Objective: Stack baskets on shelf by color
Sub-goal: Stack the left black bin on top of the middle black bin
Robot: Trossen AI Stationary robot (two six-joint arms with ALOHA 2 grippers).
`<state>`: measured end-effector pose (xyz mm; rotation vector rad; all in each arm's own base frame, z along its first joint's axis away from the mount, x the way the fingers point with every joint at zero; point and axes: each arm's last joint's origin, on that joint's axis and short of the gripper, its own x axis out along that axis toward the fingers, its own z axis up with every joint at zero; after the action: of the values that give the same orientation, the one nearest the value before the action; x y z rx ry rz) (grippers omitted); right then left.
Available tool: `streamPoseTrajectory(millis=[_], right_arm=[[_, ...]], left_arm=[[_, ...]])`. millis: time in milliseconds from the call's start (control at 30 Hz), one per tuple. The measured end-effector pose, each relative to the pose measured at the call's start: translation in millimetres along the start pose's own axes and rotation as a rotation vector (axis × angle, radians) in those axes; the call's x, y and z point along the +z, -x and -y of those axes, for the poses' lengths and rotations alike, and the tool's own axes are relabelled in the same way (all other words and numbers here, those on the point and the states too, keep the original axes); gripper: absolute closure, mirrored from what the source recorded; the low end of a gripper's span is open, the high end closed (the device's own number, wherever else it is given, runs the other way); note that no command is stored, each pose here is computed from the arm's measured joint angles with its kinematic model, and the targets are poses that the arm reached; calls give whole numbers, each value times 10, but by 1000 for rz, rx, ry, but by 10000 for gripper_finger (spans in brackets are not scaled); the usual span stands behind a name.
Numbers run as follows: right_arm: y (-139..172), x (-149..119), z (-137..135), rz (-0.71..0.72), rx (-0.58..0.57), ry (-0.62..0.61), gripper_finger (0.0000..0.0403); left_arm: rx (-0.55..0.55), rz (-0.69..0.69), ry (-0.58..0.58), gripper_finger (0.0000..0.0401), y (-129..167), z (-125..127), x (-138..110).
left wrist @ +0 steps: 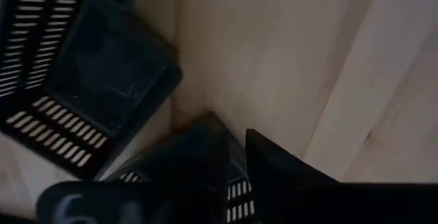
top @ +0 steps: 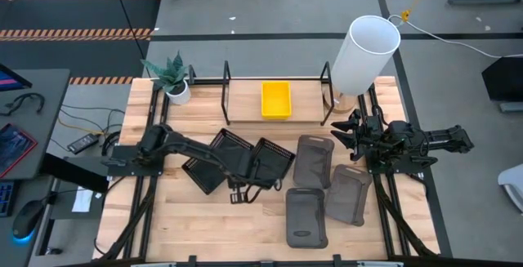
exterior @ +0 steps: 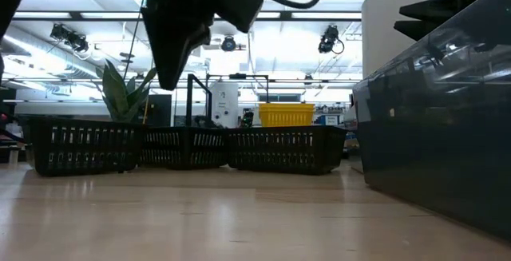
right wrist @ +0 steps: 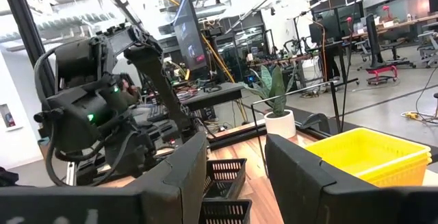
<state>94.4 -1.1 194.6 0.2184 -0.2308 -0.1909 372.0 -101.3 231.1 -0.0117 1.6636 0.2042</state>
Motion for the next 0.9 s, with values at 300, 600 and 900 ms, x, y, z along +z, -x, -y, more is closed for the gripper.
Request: streamPoseTrajectory(millis=[300,600,900], right_arm=[[0,0,0,0,0,0,247],[0,0,0,0,0,0,247],[0,0,0,0,0,0,247]], left_arm=[[-52,81,198,378,-30,-41,-401],[-76,90,513,358,-228,-22,-634],[-90,108,613,264,-283,-13,-625]])
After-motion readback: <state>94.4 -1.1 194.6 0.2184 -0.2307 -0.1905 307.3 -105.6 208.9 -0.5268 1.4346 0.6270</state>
